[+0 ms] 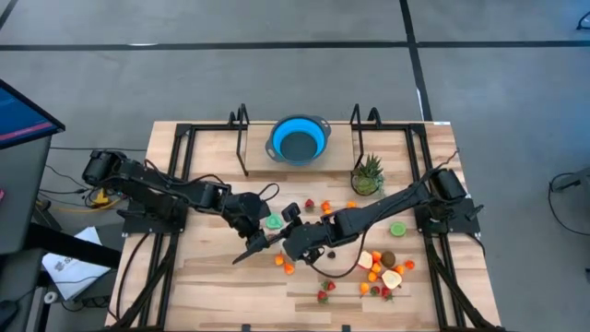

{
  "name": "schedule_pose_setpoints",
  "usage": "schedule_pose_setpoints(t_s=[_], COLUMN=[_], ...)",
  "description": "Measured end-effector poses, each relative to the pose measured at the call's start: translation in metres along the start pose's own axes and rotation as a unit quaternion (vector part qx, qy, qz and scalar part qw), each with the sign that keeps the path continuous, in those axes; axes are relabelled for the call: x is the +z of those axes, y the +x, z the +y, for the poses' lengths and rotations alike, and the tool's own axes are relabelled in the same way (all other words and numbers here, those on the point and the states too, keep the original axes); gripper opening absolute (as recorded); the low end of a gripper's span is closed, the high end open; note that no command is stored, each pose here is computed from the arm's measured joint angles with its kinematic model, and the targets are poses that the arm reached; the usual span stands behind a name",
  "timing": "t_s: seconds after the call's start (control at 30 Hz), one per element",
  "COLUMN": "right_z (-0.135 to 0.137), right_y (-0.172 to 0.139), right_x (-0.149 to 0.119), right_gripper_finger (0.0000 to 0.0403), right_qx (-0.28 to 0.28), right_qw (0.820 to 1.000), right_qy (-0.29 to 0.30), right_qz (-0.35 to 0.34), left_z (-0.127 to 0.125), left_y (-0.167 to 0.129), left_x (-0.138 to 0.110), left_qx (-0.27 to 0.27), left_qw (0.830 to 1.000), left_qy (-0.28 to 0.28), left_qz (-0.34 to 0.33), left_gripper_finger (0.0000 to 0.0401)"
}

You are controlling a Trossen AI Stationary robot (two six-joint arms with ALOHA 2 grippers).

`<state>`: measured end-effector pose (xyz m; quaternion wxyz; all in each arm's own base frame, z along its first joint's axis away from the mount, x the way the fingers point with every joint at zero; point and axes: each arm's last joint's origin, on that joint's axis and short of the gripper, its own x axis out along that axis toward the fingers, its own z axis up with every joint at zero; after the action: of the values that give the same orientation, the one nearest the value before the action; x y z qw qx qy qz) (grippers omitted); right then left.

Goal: Pick & Place Fruit
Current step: Put the knife on the shelf

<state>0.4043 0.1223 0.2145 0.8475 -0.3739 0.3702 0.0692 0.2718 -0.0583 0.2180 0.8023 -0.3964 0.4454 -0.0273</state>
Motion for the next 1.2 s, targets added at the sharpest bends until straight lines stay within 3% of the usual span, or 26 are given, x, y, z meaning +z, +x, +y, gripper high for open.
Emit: schedule_pose_setpoints(t_s=[0.4, 0.6, 0.87, 1.2], right_z=[0.0, 0.0, -0.008, -0.036], right_y=[-0.001, -0.001, -0.017, -0.067], right_x=[-0.001, -0.002, -0.001, -0.006], right_gripper_finger=[0.0048, 0.0048, 0.0048, 0.0048], right_qx=[0.002, 0.006, 0.003, -0.01], right_qw=[1.0, 1.0, 1.0, 0.991], right_qy=[-0.011, -0.015, 0.006, 0.134], right_qz=[0.004, 0.011, 0.006, 0.001], left_z=[0.001, 0.001, -0.005, -0.014], left_y=[-0.001, -0.024, -0.081, -0.129], left_x=[0.004, 0.016, 0.022, 0.013], left_qx=[-0.006, -0.042, -0.082, -0.007], left_qw=[1.0, 0.998, 0.981, 0.928], left_qy=[0.016, 0.033, 0.106, 0.219], left_qz=[-0.011, -0.038, -0.138, -0.302], left_gripper_finger=[0.0166, 0.0187, 0.0153, 0.0082])
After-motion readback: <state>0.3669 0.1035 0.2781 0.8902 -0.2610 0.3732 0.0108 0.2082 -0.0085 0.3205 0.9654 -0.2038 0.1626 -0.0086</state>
